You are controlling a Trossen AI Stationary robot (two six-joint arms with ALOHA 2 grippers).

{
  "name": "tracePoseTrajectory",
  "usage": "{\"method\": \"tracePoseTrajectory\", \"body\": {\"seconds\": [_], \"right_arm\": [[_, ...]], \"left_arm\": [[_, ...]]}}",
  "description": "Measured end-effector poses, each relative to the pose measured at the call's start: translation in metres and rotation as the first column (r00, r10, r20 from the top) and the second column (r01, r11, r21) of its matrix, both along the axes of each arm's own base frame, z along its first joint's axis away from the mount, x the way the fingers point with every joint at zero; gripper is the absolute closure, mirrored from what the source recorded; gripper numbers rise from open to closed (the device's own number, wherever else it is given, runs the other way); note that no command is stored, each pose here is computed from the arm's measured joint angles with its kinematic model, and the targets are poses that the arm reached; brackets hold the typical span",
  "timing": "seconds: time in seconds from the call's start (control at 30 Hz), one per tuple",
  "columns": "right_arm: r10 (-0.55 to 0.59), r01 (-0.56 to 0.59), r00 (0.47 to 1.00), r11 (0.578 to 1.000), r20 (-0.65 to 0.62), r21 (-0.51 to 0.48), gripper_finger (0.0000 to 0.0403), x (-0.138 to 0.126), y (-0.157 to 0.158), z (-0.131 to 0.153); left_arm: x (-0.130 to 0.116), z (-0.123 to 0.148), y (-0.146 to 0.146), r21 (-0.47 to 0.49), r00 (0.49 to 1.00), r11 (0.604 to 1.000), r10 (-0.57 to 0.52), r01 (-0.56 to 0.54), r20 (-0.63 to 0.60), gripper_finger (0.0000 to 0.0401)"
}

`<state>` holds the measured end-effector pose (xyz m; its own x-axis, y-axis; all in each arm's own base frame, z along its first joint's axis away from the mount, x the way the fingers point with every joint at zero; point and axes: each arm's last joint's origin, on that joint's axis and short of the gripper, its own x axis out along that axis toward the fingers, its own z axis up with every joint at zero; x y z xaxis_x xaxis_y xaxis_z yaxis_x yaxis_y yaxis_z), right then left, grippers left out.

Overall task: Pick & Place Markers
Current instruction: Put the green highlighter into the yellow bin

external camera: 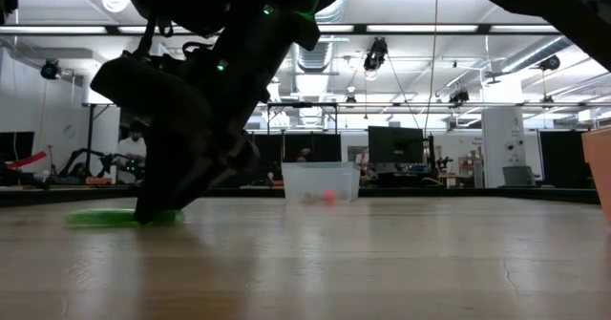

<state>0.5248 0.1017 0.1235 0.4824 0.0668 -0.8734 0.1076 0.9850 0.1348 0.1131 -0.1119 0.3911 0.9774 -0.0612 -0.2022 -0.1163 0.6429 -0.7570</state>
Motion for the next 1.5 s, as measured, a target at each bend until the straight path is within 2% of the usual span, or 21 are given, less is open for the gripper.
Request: {"method": "tracePoseTrajectory", "body": {"seconds": [0.23, 0.37, 0.47, 0.57, 0.7, 0.83, 0.97, 1.03, 1.27, 1.37, 1.5], "right_arm": [[0.019, -0.019, 0.999, 1.000, -0.038, 0.005, 0.0376, -0.006, -0.001, -0.011], [0.032, -0.031, 0.998, 0.999, -0.048, 0.022, 0.0380, -0.005, 0.000, -0.006], [0.040, -0.039, 0.998, 0.999, -0.047, 0.024, 0.0381, -0.002, 0.000, 0.008], [0.047, -0.045, 0.994, 0.999, -0.098, 0.030, 0.0381, -0.006, -0.001, 0.026], [0.067, -0.069, 0.985, 0.998, -0.157, -0.005, 0.0381, -0.020, -0.001, 0.070], [0.093, -0.097, 0.988, 0.995, -0.121, -0.025, 0.0381, -0.033, 0.005, 0.107], [0.080, -0.081, 0.996, 0.996, -0.039, -0.022, 0.0382, -0.045, 0.015, 0.142], [0.076, -0.075, 0.997, 0.996, 0.021, -0.045, 0.0382, -0.054, 0.019, 0.165], [0.064, -0.039, 0.979, 0.991, 0.191, -0.130, 0.0383, -0.075, 0.039, 0.211], [0.061, -0.024, 0.952, 0.992, 0.301, -0.124, 0.0383, -0.079, 0.041, 0.232], [0.052, -0.015, 0.933, 0.994, 0.357, -0.106, 0.0383, -0.078, 0.044, 0.239]], "left_arm": [[0.000, 0.000, 0.000, 0.007, 1.000, 1.000, -0.001, 0.001, -0.003, 0.0273], [0.000, -0.001, 0.000, 0.004, 1.000, 1.000, -0.015, 0.015, -0.006, 0.0273], [0.000, -0.001, -0.001, 0.000, 0.999, 0.999, -0.039, 0.039, -0.013, 0.0273], [0.000, -0.001, -0.002, -0.006, 0.999, 0.999, -0.048, 0.048, -0.016, 0.0273], [0.000, -0.001, -0.003, -0.008, 0.997, 0.998, -0.068, 0.067, -0.021, 0.0273], [0.002, -0.002, -0.004, 0.116, 0.996, 0.989, -0.090, 0.092, -0.019, 0.0273], [0.002, -0.003, -0.004, 0.295, 0.995, 0.951, -0.094, 0.094, -0.013, 0.0273], [0.002, -0.004, -0.004, 0.352, 0.994, 0.930, -0.104, 0.104, -0.021, 0.0273], [0.006, -0.010, -0.008, 0.487, 0.993, 0.866, -0.104, 0.115, -0.050, 0.0273], [0.010, -0.014, -0.009, 0.530, 0.997, 0.845, -0.054, 0.072, -0.049, 0.0273], [0.015, -0.017, -0.014, 0.549, 0.999, 0.835, -0.020, 0.043, -0.049, 0.0273]]}}
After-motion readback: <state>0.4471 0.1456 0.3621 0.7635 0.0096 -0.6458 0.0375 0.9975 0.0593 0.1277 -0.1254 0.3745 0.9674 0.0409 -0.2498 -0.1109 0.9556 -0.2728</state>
